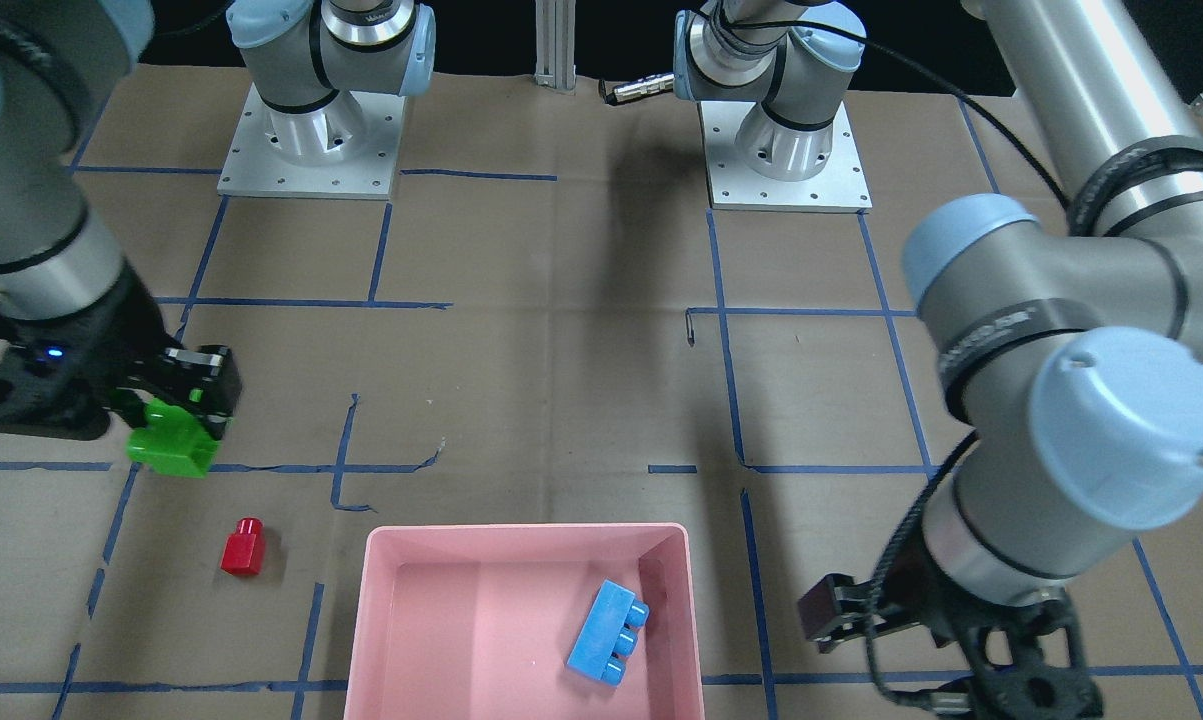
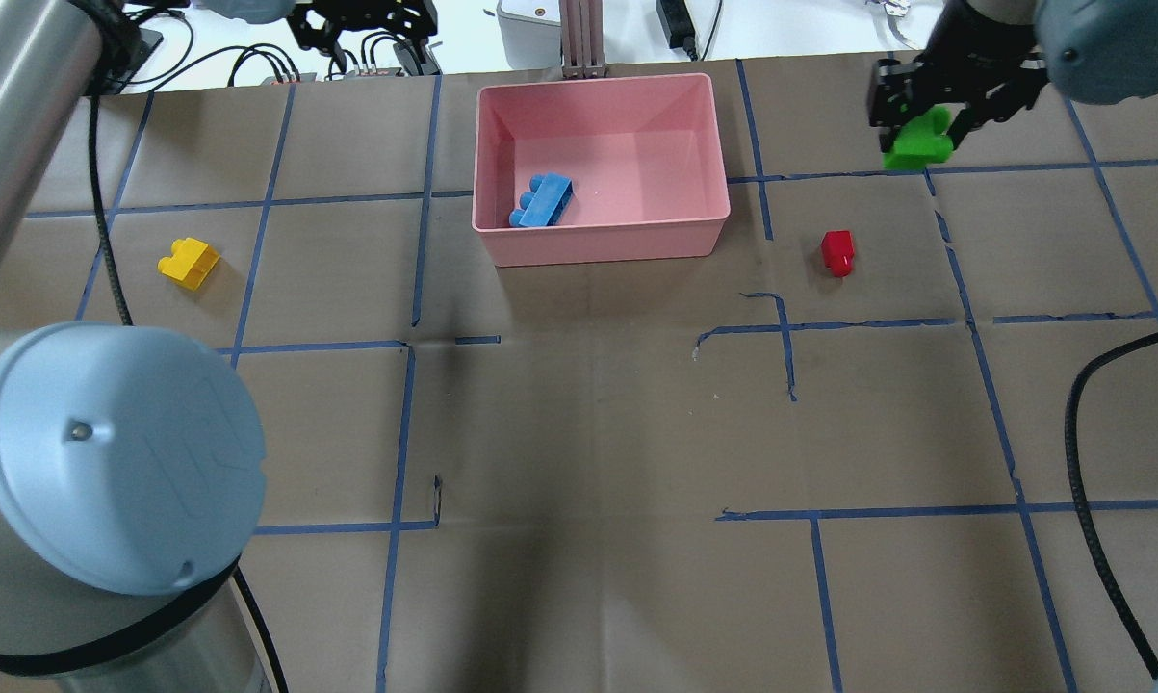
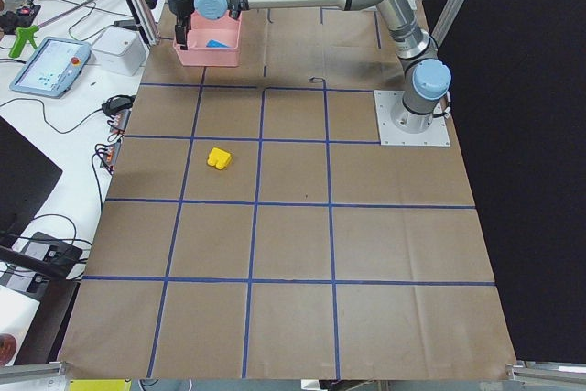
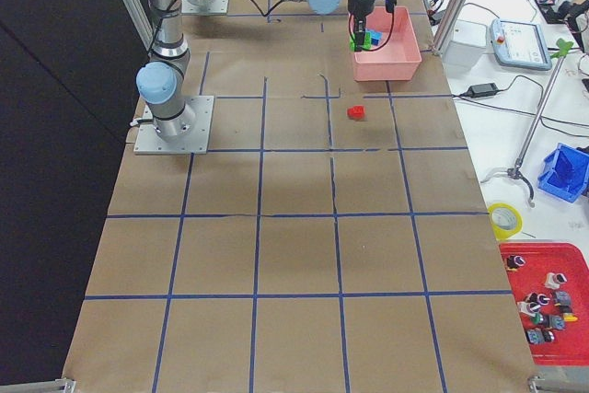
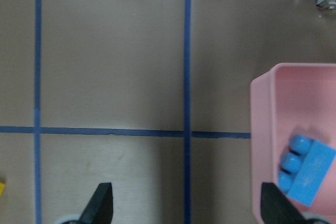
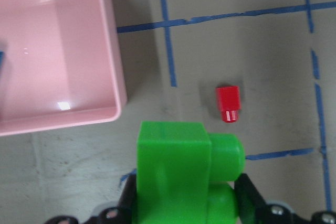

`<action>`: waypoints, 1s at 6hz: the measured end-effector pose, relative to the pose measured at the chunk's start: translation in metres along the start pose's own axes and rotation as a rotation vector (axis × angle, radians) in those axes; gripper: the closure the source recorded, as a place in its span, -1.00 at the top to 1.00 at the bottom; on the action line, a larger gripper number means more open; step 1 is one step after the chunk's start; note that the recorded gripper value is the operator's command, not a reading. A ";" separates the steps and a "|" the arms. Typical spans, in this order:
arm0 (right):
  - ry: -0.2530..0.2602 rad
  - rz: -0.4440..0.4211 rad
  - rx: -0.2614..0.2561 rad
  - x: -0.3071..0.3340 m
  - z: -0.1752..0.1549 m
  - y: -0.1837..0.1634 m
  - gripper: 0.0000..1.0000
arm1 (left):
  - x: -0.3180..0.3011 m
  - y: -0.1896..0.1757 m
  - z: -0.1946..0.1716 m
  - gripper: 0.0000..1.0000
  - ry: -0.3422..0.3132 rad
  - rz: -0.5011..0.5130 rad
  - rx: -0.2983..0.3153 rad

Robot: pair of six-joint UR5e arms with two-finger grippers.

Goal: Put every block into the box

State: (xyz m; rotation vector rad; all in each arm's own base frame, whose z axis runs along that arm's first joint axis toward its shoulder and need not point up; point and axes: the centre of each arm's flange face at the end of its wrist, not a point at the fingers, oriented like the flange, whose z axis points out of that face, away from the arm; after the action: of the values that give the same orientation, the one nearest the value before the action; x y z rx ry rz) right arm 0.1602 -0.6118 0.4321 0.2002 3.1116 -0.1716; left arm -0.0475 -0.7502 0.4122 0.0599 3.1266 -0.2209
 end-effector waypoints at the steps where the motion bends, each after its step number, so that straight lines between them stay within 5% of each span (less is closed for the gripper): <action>1: -0.029 0.036 0.003 -0.057 0.012 -0.003 -0.84 | -0.065 0.017 -0.003 0.99 -0.006 0.054 -0.017; 3: -0.083 0.073 0.077 -0.137 0.048 -0.032 -0.77 | -0.182 0.054 0.002 0.99 -0.007 0.220 -0.056; 4: -0.105 0.059 0.111 -0.170 0.070 -0.046 -0.36 | -0.227 0.071 0.010 0.99 0.001 0.284 -0.075; 5: -0.123 0.038 0.154 -0.196 0.093 -0.058 0.99 | -0.250 0.080 0.025 0.99 0.015 0.311 -0.094; 6: -0.127 0.024 0.181 -0.207 0.106 -0.064 0.99 | -0.256 0.082 0.048 0.99 0.043 0.294 -0.110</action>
State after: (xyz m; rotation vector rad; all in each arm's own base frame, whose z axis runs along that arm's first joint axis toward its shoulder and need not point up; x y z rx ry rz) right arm 0.3583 -0.7129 0.3394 0.2201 2.9650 -0.4480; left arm 0.2117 -0.6856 0.3557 0.5251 3.1110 -0.0440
